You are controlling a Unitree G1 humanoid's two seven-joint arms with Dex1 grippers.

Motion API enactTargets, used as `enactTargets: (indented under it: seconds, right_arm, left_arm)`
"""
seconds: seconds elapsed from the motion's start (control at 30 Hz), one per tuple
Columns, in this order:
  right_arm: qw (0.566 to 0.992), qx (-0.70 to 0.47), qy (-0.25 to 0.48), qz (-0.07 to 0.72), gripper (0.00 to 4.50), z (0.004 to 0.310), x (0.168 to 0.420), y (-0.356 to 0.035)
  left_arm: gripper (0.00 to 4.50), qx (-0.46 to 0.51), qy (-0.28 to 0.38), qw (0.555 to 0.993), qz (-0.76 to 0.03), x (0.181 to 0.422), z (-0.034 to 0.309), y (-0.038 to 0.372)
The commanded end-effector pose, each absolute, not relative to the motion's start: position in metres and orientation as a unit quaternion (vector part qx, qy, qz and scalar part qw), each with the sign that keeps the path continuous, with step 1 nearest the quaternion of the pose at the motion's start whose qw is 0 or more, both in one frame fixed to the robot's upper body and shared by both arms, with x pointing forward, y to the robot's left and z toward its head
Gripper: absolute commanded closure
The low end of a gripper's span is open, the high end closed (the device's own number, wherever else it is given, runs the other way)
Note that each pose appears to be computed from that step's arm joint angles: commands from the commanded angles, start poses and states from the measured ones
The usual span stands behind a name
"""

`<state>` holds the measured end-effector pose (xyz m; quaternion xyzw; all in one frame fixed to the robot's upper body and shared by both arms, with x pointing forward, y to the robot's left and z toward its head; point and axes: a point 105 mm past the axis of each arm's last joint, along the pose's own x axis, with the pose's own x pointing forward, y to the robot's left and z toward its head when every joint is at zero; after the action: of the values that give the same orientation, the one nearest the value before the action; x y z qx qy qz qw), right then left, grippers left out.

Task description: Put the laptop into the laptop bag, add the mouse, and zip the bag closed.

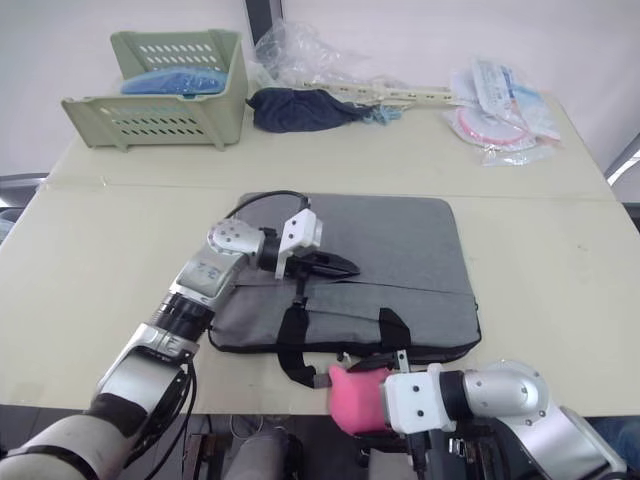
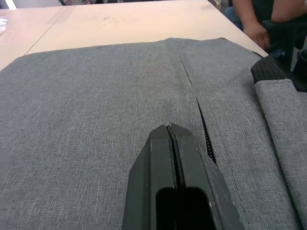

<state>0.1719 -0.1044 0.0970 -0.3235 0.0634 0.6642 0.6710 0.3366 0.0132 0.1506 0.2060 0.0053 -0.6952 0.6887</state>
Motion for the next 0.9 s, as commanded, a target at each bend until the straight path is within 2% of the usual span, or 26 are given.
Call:
enactTargets:
  seconds: [0.03,0.27,0.33,0.67,0.9]
  right_arm:
    - [0.675,-0.317,0.075,0.662,0.77,0.095,0.169,-0.108]
    - [0.706,-0.295,0.085,0.638,3.99,0.102,0.174,-0.121]
    - [0.721,-0.275,0.095,0.629,4.47,0.108,0.174,-0.127]
    - [0.77,-0.194,0.126,0.595,4.47,0.141,0.161,-0.145]
    - [0.809,-0.172,0.159,0.54,4.47,0.148,0.157,-0.169]
  left_arm:
    - [4.5,0.213,0.062,0.691,-0.688,0.336,0.122,0.021]
    - [4.5,0.216,0.071,0.693,-0.685,0.337,0.119,0.027]
    - [4.5,0.215,0.075,0.695,-0.682,0.338,0.117,0.027]
    - [4.5,0.242,0.106,0.691,-0.673,0.341,0.1,0.034]
    - [4.5,0.263,0.108,0.678,-0.678,0.34,0.091,0.033]
